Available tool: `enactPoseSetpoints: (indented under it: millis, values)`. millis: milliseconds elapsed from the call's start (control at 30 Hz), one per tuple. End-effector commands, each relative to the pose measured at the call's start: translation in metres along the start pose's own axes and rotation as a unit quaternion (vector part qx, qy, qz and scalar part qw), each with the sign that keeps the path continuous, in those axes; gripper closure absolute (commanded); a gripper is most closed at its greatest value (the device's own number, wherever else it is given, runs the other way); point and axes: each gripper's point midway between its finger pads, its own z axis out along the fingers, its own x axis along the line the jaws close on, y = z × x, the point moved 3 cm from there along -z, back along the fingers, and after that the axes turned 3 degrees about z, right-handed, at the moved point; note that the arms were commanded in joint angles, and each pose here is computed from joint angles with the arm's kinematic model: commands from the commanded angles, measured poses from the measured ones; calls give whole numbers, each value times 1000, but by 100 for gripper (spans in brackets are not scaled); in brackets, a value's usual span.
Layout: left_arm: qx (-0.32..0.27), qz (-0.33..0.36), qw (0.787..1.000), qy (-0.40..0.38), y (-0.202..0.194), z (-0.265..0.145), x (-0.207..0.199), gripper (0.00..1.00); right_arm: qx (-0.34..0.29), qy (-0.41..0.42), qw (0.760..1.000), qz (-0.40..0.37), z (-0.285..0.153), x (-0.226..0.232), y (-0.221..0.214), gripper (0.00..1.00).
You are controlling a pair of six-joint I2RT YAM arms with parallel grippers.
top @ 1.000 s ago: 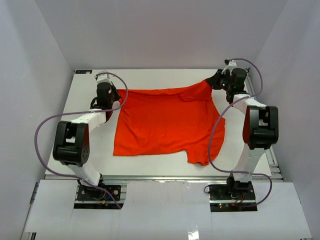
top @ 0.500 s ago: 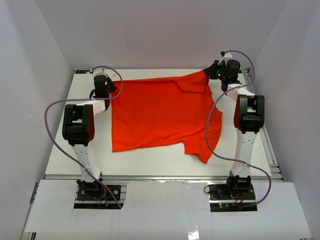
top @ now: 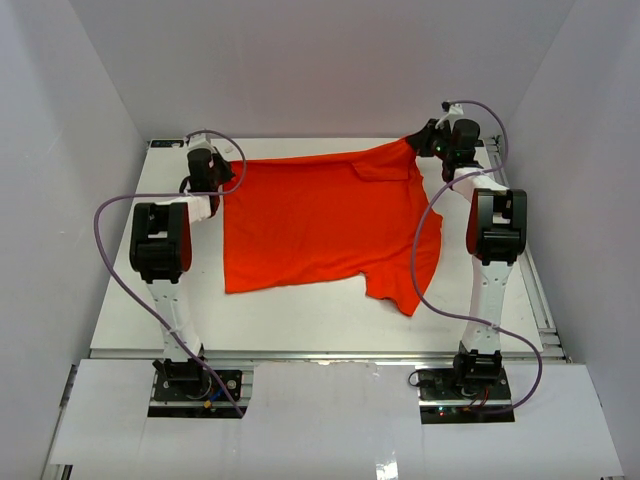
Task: Fold and stack the t-shirts
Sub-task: Flatten the tshirt out, then fold the tshirt
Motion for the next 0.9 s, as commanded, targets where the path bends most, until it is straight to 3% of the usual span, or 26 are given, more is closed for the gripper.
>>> enactPoseSetpoints:
  millis: [0,333,867]
  values:
    - [-42,6,999,-2,39,1,11,92,-43,27,999,-16,-5,1,24,94]
    - [-32,19,999,-29,39,-16,10,92,-43,106,993,-16,-33,14,16,93]
    - [-10,24,998,-65,26,-36,1,92,-32,124,992,-4,-65,31,4,94]
